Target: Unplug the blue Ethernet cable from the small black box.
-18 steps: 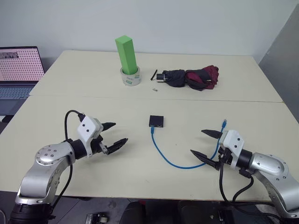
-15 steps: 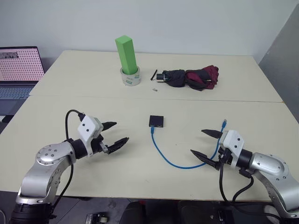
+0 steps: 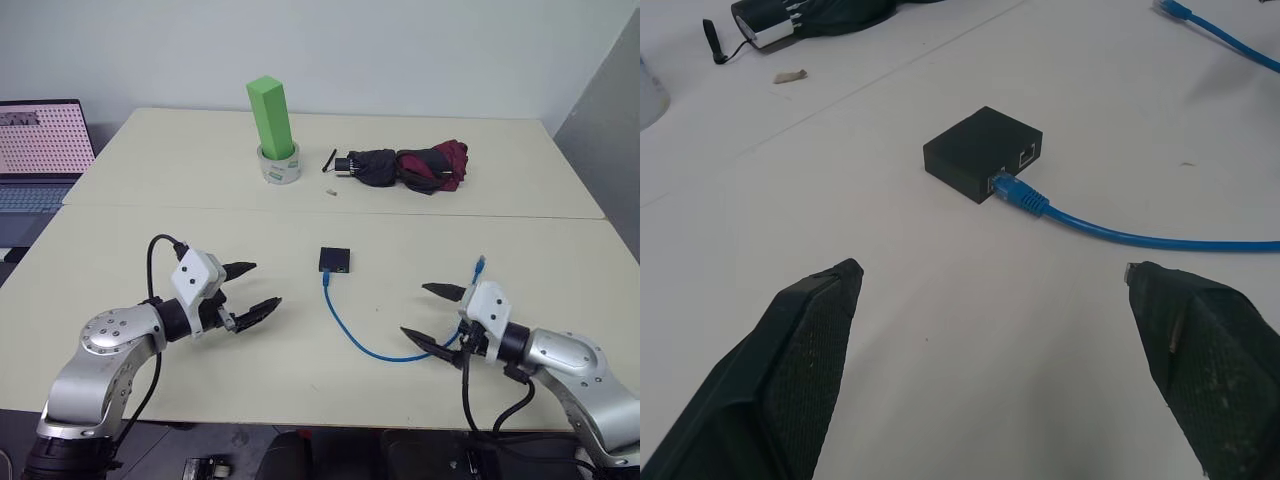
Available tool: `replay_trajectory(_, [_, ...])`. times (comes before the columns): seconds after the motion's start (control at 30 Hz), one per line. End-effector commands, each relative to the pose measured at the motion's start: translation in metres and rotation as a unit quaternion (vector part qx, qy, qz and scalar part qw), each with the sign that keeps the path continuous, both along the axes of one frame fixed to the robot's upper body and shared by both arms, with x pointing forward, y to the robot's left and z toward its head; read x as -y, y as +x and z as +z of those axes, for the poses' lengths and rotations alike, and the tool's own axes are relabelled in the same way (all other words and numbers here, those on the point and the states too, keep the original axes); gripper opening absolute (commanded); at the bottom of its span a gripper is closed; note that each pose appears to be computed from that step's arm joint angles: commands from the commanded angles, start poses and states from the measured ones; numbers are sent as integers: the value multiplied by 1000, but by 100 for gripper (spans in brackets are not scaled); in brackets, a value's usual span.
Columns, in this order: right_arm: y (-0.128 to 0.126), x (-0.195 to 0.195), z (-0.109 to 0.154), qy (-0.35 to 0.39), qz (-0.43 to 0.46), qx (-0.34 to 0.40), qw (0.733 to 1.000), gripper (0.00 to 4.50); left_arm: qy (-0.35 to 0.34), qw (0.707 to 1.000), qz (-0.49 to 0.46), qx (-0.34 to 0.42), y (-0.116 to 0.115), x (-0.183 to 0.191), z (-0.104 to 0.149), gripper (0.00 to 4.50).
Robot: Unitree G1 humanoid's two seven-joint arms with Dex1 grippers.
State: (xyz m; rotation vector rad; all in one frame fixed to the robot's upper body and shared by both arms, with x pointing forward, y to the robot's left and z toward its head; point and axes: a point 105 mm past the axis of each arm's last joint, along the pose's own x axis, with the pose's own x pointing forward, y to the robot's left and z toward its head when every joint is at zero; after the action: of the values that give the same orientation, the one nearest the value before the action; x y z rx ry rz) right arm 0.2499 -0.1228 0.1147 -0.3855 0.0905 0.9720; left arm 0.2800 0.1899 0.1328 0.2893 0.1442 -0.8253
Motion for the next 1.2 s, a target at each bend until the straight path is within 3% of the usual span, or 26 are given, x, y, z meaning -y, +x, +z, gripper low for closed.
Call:
replay_trajectory(0.03, [-4,-34,1,15,41,3,999,450,9,1000,-19,17,-4,7,7,448])
replay_trajectory(0.27, [16,-92,-26,19,41,-26,999,450,20,994,-98,-34,-28,9,0,448])
replay_trajectory(0.53, [31,-111,-43,1,16,-54,998,450,51,991,-119,-42,-31,-2,-1,448])
replay_trajectory(0.67, [36,-111,-49,-8,-13,-70,997,380,55,990,-126,-42,-33,-1,-4,450])
replay_trajectory(0.77, [36,-110,-50,-8,-22,-79,997,295,55,989,-129,-41,-33,-1,-6,450])
replay_trajectory(1.2, [47,-88,-50,-14,-75,-100,992,4,25,989,-145,-18,-25,13,11,450])
